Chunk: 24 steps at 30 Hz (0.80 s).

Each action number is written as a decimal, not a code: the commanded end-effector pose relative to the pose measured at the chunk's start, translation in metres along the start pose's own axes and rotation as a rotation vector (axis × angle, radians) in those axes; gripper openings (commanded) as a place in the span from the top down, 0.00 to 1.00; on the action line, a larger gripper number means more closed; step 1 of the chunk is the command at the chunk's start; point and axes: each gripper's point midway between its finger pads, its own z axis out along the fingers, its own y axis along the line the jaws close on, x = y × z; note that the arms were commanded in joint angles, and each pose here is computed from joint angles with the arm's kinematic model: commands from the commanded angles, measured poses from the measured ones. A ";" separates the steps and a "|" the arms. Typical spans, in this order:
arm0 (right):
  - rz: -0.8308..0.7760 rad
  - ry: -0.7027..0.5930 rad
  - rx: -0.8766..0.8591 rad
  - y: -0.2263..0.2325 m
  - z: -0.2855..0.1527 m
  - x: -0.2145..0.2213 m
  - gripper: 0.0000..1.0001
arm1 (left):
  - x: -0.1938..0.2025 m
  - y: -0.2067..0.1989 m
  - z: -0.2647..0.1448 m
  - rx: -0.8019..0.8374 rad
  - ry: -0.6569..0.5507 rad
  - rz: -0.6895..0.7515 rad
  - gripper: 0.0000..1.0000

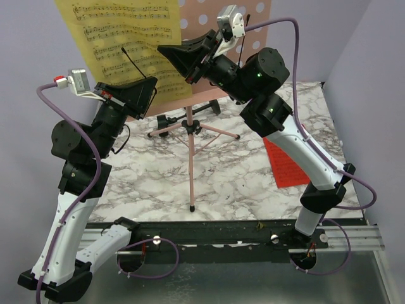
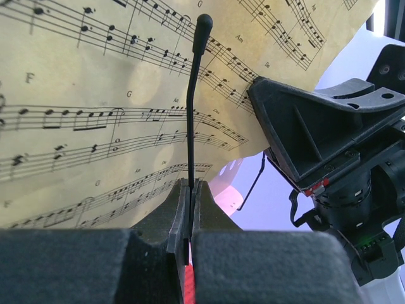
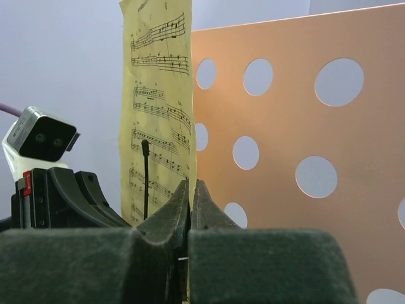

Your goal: Set up the instrument practice props

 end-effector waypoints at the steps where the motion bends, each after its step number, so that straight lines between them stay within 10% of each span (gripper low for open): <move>1: -0.020 -0.031 -0.023 0.008 0.001 -0.011 0.99 | -0.015 -0.023 -0.009 0.079 -0.038 0.018 1.00; 17: -0.042 -0.039 0.005 0.003 0.001 -0.015 0.98 | -0.015 -0.014 -0.014 0.021 -0.044 -0.016 0.58; 24: -0.028 0.009 0.026 0.001 -0.004 -0.016 0.72 | -0.016 -0.020 -0.035 0.026 -0.034 -0.009 0.35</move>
